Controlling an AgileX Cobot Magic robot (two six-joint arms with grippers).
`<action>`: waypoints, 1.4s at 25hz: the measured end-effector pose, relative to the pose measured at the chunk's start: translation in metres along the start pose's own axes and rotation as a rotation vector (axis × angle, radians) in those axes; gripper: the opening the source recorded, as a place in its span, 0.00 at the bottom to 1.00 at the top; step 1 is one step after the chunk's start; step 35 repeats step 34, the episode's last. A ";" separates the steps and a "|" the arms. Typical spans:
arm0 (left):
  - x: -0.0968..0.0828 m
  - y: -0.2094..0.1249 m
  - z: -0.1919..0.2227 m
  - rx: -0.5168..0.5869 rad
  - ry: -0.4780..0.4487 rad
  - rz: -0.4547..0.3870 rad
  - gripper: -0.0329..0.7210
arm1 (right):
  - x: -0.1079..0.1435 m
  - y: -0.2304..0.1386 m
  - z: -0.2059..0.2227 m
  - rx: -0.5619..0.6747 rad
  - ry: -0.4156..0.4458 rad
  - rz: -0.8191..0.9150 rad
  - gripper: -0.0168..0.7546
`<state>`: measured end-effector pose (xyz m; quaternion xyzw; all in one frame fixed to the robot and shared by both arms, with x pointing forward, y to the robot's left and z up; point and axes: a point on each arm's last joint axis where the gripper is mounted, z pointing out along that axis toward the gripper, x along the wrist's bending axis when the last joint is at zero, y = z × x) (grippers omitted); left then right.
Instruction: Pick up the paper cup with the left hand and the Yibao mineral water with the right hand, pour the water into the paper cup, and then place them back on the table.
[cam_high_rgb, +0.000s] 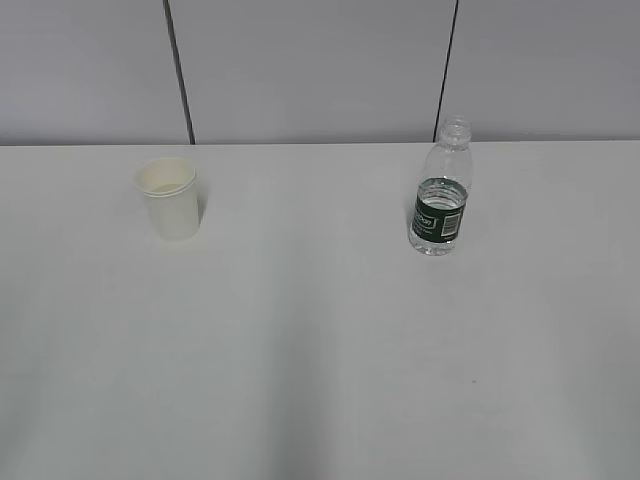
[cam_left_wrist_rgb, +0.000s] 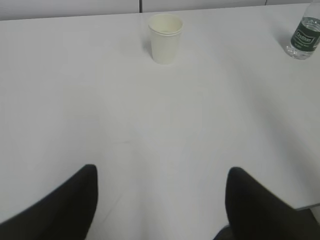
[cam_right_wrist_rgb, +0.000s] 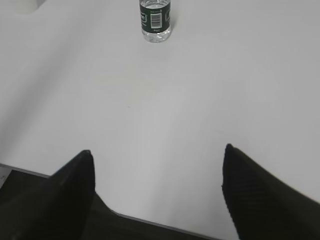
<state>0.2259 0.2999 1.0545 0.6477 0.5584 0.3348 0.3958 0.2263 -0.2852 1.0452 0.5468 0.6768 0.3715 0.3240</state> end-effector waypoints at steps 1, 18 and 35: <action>0.000 0.000 0.000 0.000 0.009 -0.002 0.69 | -0.001 0.000 0.000 0.002 -0.011 -0.007 0.78; 0.000 0.000 0.000 0.000 0.043 -0.015 0.68 | -0.003 -0.001 0.000 0.006 -0.030 -0.016 0.78; 0.000 0.000 0.000 0.000 0.043 -0.015 0.65 | -0.003 -0.001 0.000 0.006 -0.030 -0.018 0.78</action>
